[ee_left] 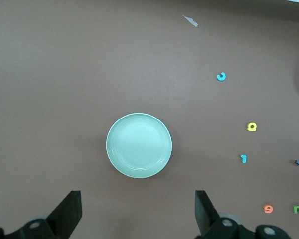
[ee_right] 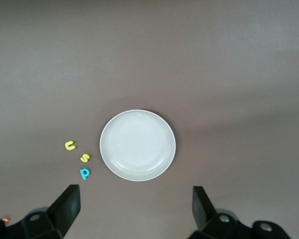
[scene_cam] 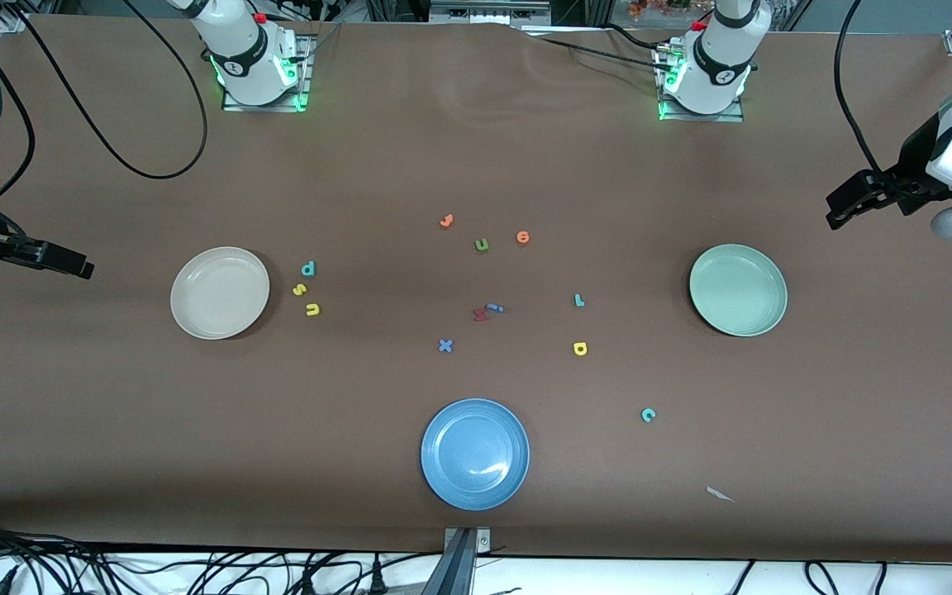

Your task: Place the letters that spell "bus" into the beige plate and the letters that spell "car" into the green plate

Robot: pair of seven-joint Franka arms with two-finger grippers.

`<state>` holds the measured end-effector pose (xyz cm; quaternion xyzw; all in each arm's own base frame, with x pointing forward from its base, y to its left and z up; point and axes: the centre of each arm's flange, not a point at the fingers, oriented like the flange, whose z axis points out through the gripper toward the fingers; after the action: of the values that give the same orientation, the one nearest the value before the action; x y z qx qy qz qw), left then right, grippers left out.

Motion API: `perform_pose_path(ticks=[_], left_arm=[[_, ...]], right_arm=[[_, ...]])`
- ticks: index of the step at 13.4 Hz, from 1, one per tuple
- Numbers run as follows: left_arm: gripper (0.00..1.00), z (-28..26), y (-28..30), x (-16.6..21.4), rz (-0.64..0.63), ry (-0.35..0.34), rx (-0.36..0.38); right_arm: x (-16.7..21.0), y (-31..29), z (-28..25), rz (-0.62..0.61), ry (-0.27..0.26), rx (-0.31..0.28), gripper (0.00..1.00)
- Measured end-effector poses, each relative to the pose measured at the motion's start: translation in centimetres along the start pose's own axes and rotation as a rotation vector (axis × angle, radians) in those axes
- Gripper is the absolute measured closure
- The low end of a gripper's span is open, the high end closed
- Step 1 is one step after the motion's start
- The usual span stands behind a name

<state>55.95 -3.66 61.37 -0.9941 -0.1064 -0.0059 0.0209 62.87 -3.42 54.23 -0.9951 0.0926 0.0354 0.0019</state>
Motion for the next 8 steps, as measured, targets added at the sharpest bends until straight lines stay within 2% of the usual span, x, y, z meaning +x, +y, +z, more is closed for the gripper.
perform_pose_path(ticks=[6,8], left_arm=[[0.00,0.0,0.0,0.0,0.000,-0.002,0.000],[0.00,0.0,0.0,0.0,0.000,-0.002,0.000]], right_arm=[[1.0,-1.5,3.3,-0.018,-0.052,-0.020,0.00],[0.9,-2.2,3.3,-0.034,-0.048,-0.042,0.00]])
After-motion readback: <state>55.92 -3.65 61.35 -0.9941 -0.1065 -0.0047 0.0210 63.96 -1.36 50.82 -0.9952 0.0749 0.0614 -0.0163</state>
